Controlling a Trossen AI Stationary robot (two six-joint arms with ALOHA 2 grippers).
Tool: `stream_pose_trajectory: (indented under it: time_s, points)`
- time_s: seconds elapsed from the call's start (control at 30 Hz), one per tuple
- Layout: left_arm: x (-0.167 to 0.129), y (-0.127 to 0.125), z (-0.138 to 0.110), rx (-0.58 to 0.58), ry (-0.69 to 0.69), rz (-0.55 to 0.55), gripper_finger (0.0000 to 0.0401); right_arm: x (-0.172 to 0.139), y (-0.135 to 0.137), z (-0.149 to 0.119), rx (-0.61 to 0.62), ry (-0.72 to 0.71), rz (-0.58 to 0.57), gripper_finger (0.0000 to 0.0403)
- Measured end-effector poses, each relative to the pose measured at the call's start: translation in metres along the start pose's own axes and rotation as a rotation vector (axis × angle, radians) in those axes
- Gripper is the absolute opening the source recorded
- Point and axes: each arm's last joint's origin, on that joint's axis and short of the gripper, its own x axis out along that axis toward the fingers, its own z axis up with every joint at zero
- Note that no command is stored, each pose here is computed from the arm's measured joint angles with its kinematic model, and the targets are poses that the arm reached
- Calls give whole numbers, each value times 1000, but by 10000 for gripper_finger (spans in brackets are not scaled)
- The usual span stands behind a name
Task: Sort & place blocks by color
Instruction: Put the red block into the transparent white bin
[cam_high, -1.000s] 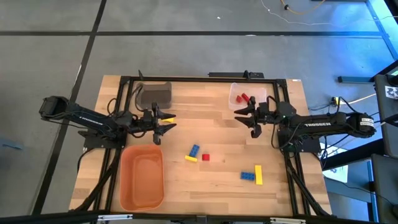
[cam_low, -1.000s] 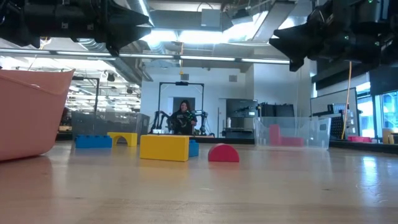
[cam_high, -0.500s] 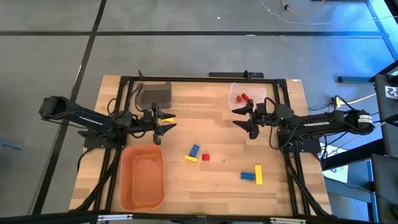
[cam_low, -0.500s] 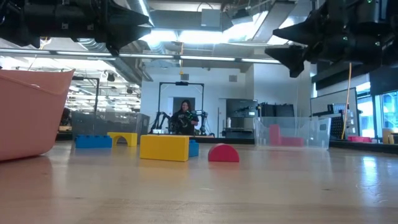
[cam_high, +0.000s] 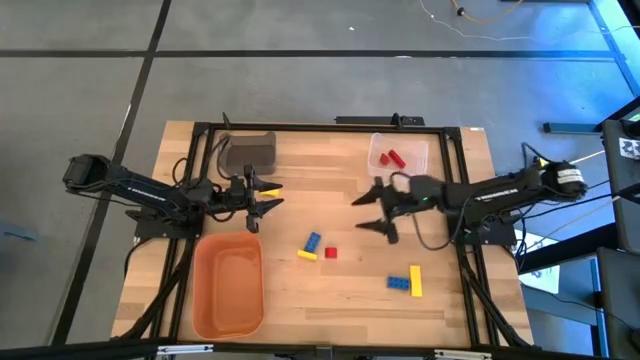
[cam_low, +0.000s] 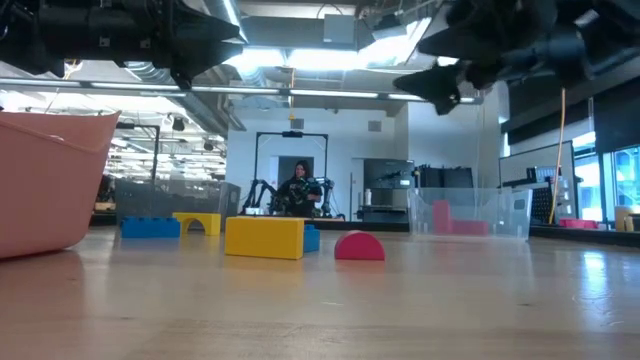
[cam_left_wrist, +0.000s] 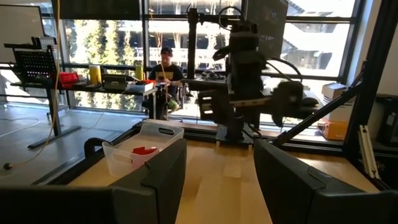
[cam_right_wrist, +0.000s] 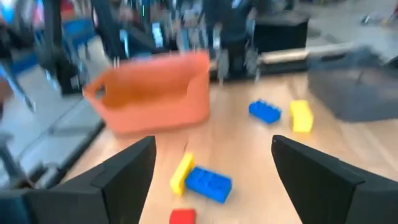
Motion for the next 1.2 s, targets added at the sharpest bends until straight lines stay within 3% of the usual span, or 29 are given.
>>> stream_pose_trajectory:
  time_s: [0.27, 0.57, 0.87, 1.2]
  points:
    - [0, 0, 0, 0, 1, -1, 180, 54, 15, -1, -112, 229, 49, 321]
    - [0, 0, 0, 1, 4, -1, 180, 84, 23, -37, -133, 430, -6, 321]
    - [0, 0, -1, 1, 8, 0, 180, 97, 33, -59, -85, 465, -31, 321]
    - [0, 0, -1, 2, 12, 0, 180, 120, 60, -68, -170, 478, -162, 321]
